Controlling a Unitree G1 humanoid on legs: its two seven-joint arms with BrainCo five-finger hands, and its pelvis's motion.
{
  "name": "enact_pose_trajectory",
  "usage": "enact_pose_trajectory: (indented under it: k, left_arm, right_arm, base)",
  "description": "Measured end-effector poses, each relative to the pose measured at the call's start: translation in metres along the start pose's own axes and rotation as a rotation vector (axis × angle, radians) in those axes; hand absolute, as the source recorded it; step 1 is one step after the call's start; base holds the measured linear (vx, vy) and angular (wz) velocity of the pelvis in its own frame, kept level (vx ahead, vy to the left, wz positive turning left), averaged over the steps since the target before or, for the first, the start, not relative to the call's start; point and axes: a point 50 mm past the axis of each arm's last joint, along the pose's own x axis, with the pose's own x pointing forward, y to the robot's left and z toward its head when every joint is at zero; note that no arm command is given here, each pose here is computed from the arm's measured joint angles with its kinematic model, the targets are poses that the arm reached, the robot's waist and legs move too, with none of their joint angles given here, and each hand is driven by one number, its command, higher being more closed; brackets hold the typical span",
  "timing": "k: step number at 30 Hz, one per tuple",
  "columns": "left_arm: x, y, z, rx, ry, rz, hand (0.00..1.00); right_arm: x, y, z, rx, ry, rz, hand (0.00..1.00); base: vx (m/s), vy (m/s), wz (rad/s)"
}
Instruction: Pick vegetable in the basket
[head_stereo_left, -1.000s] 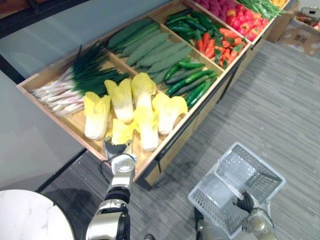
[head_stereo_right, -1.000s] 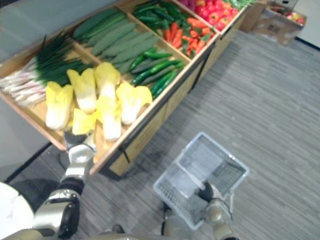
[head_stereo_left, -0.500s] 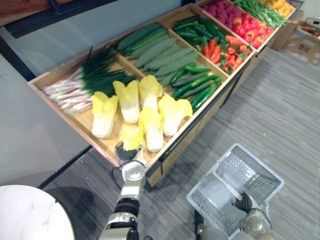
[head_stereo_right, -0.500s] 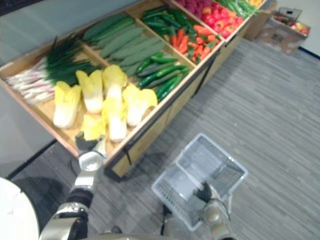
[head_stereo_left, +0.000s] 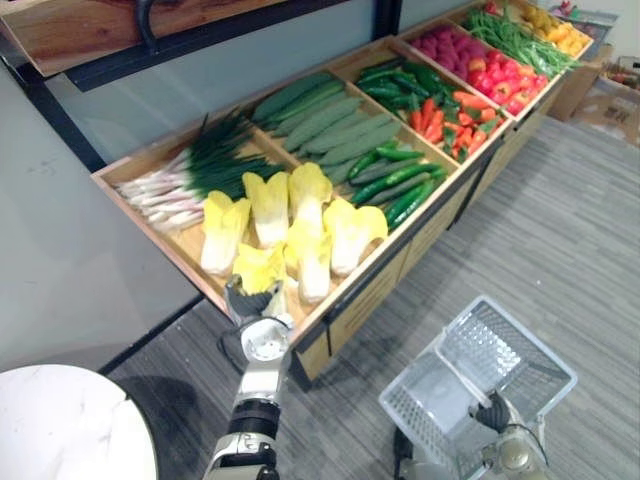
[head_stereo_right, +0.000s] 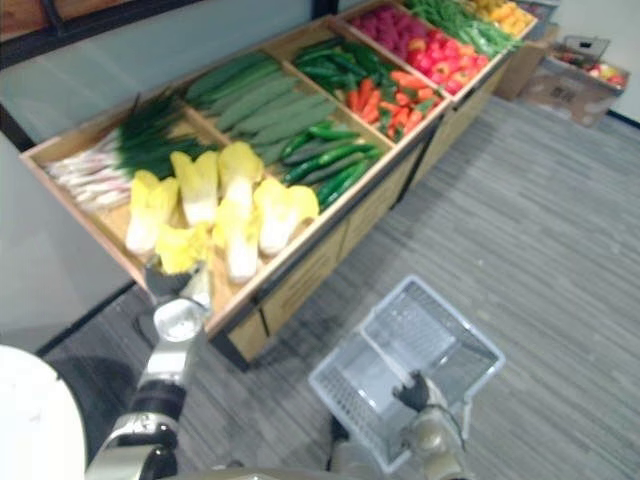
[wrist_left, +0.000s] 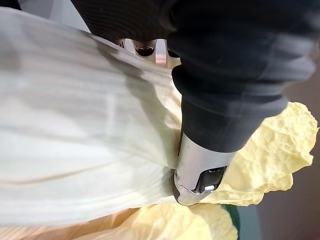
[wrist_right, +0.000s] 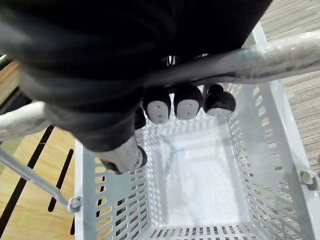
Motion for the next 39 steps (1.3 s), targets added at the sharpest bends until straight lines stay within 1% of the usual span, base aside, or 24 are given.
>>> enact_pose_trajectory:
  k: [9,11,13,17,24,29,39]
  left_arm:
    - [0.003,0.008,0.033,-0.038,-0.147,0.062,1.00]
    - [0.003,0.008,0.040,-0.050,-0.176,0.065,1.00]
    - [-0.002,0.005,0.050,-0.092,-0.204,0.062,1.00]
    - [-0.009,-0.002,0.065,-0.128,-0.262,0.025,1.00]
    - [-0.026,-0.016,0.092,-0.194,-0.375,-0.103,1.00]
    - [-0.047,-0.031,0.113,-0.242,-0.481,-0.254,1.00]
    - [-0.070,-0.054,0.115,-0.218,-0.513,-0.475,1.00]
  right_arm:
    - [0.000,0.000,-0.001,-0.002,0.003,-0.001,1.00]
    - [0.000,-0.001,-0.001,-0.002,0.003,-0.001,1.00]
    - [0.000,0.000,-0.003,-0.001,0.012,0.001,1.00]
    - [0.004,-0.003,-0.001,-0.007,0.016,0.000,1.00]
    - [0.018,-0.016,0.007,-0.020,0.011,0.009,1.00]
    - [0.032,-0.035,0.024,-0.011,-0.018,-0.029,1.00]
    - [0.046,-0.046,0.037,-0.004,0.023,-0.042,1.00]
  base:
    - [-0.02,-0.013,0.01]
    - [-0.02,-0.004,0.08]
    - [-0.02,0.005,0.13]
    - [-0.03,0.010,0.09]
    - [-0.07,0.012,0.03]
    - [-0.07,-0.008,-0.04]
    - [-0.07,-0.013,-0.02]
